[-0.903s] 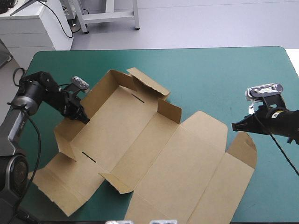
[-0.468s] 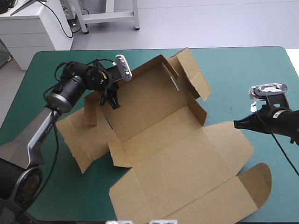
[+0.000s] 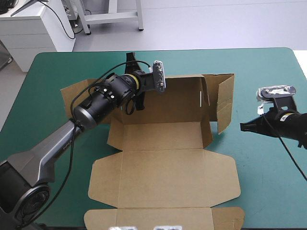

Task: Fold the box

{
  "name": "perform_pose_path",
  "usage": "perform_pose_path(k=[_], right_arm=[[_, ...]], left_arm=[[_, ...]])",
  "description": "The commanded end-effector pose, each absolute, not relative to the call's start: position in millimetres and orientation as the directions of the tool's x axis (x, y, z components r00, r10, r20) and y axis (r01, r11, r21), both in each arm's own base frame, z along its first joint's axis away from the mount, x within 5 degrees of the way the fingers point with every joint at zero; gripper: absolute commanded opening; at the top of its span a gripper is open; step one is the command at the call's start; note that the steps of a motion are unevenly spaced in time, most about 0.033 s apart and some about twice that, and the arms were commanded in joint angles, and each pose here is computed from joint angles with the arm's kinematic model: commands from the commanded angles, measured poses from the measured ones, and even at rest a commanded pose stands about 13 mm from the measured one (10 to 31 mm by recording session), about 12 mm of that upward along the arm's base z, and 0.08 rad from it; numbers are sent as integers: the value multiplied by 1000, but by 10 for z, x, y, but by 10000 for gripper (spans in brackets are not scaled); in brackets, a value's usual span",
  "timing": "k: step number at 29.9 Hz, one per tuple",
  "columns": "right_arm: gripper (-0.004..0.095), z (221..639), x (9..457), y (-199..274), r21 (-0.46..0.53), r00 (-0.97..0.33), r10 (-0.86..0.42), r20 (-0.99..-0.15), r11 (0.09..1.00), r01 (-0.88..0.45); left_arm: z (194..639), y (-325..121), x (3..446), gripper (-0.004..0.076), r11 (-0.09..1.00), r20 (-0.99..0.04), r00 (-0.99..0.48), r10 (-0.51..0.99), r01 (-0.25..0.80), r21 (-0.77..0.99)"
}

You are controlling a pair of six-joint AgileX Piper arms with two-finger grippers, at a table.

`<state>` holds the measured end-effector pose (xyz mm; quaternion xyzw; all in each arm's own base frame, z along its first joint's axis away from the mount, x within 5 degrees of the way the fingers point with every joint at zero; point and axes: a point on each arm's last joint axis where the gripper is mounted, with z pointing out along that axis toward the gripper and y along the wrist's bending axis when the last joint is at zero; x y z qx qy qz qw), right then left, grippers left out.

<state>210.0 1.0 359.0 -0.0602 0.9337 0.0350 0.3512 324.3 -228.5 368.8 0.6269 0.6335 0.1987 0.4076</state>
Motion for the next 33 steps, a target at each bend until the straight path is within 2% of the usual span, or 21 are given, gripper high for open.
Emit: perform_pose_path(k=[1,6,13,17,23,33], right_arm=[[-21,3738,2098,-5,18,-684,-71,-726,992,-122],[-21,3738,2098,-5,18,-684,-71,-726,992,-122],[-21,3744,2105,-5,34,-680,-47,-732,994,-106],[-20,3748,2106,12,58,-678,-31,-734,992,-109],[-21,3754,2107,37,95,-677,-7,-736,989,-113],[-19,3835,2111,59,123,-656,15,-755,985,-119]], left_arm=[[4113,-2317,3116,-8,205,-323,179,929,480,853],[4164,-2410,3041,-8,242,-336,164,927,424,873],[4147,-2713,2782,-8,206,-297,236,925,345,916],[3951,-2806,2701,-8,183,-266,245,932,315,931],[3700,-2842,2632,-8,244,-300,215,929,252,937],[3192,-2794,2551,-8,132,-182,247,952,204,970]])
